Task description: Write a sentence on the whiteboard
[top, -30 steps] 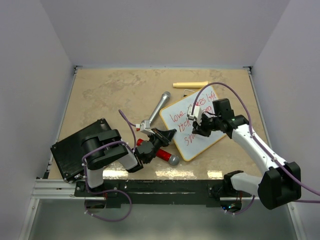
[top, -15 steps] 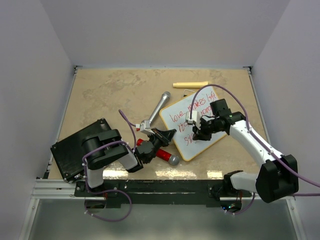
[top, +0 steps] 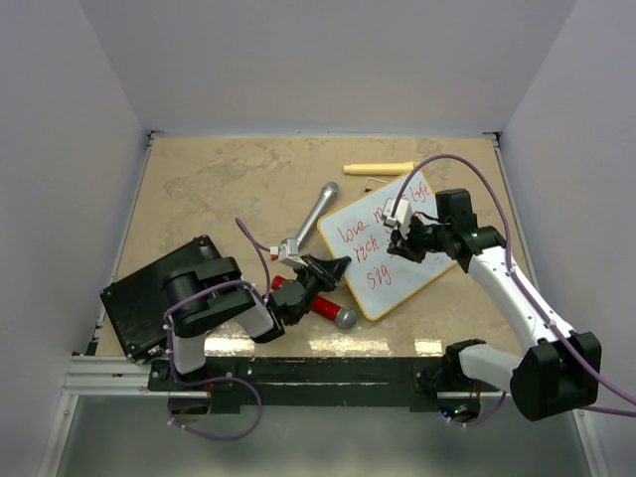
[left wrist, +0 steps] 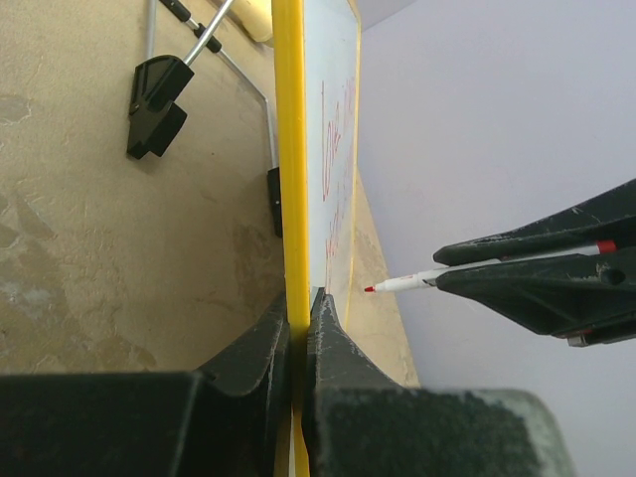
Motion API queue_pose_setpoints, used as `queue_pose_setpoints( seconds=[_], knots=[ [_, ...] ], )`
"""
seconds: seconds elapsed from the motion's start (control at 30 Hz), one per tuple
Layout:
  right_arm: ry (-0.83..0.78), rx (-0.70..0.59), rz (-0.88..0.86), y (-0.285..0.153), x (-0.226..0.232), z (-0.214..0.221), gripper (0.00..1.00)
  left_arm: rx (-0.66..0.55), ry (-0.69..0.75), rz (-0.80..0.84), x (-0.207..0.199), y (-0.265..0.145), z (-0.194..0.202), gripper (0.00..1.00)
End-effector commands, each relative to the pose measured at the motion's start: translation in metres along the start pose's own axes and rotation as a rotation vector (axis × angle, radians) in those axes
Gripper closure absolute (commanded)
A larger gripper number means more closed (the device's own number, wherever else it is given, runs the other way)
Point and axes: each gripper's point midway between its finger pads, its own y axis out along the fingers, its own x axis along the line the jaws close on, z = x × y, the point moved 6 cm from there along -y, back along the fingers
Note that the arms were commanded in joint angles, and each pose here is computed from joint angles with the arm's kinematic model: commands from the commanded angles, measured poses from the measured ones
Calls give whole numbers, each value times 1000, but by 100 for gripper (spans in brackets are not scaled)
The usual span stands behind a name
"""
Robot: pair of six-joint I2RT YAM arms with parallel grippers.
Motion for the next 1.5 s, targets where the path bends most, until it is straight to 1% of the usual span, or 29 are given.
queue_pose_setpoints(
  seconds=[0.0,0.27,0.77,1.03,1.47],
  knots=[
    [0,-33,48,-3,-9,-9,100,-80,44,92,-12,1,-14,100],
    [-4,-61,12,-2,-4,-11,100,-81,44,91,-12,0,-15,100],
    [12,-67,-8,-4,-5,-4,100,-84,42,93,-12,-1,-15,100],
    [22,-63,21,-3,-9,-3,100,-84,40,96,-12,-2,-15,100],
    [31,-43,-1,2,-9,2,100,-81,39,99,-12,-1,-14,100]
  ],
)
